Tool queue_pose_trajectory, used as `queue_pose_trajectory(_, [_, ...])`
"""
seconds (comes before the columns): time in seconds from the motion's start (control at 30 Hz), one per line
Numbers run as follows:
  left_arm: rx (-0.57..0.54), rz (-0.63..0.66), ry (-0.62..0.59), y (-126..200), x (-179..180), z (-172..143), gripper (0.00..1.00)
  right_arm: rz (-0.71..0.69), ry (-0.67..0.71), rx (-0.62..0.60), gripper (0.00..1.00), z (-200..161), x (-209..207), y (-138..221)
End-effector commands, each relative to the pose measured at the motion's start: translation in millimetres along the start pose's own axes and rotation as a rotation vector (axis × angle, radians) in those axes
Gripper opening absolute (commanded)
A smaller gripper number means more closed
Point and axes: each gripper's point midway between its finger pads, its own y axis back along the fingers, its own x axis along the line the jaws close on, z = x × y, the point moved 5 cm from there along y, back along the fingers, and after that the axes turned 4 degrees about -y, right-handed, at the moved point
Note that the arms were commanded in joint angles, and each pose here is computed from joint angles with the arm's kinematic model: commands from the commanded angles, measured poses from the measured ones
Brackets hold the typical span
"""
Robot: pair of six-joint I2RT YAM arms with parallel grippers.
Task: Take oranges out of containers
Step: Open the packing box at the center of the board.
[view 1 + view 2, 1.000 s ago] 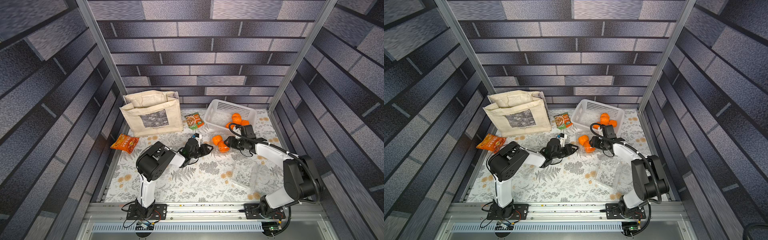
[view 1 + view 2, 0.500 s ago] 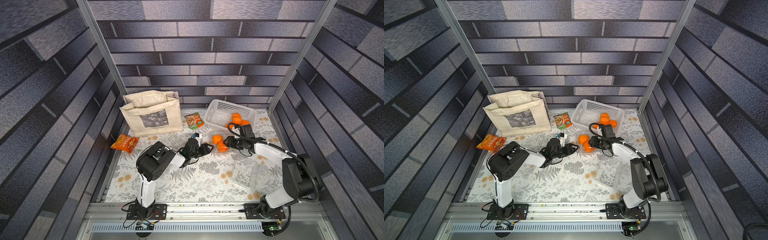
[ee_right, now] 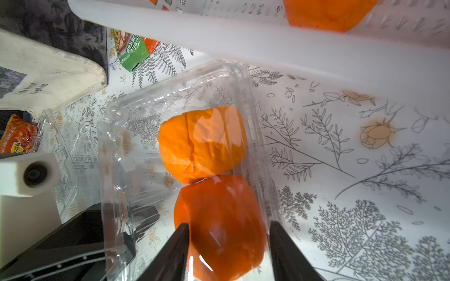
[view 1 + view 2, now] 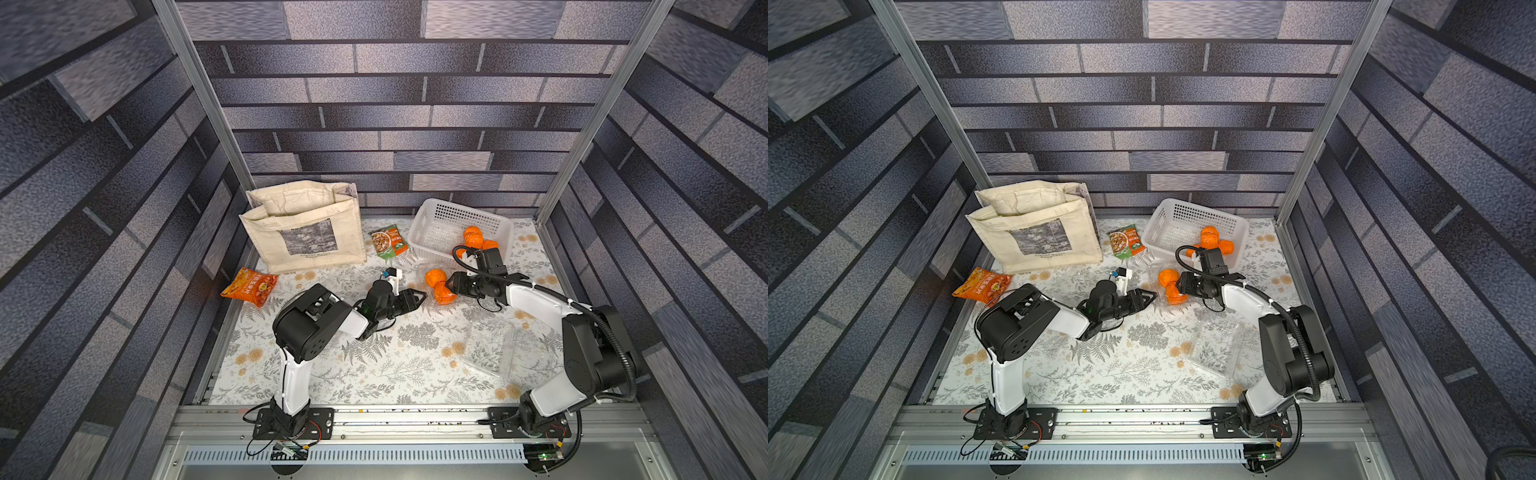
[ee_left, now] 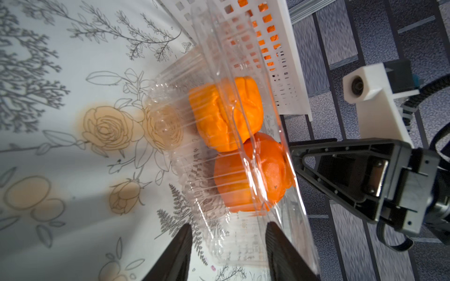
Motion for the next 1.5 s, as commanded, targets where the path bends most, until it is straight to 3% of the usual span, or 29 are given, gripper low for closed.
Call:
queue_pose_trajectory(0.0, [-0.022,-0.146,-0.040,-1,-29,2,0.51,-0.006,0.012,0.184,0.54,-38,2,-12])
queue_pose_trajectory(0.2, [-0.058,-0.209,-0.028,-2,-30,4,0.50,-0.005,0.015,0.183,0.54,-36,3,-10])
queue_pose_trajectory(0.87, [0.045,-0.059,-0.029,-11,-25,0,0.56,-0.056,0.114,0.199,0.54,-38,14,-11])
queue_pose_trajectory(1.33, [0.086,0.070,-0.104,-7,-30,-2,0.30,-0.070,0.109,0.193,0.54,-40,11,-12])
queue_pose_trajectory(1.4, [0.091,0.065,-0.112,-8,-31,-2,0.19,-0.070,0.108,0.193,0.54,-41,11,-12])
queue_pose_trajectory(1.47, [0.089,0.050,-0.123,-8,-33,-1,0.00,-0.068,0.108,0.198,0.54,-43,11,-12])
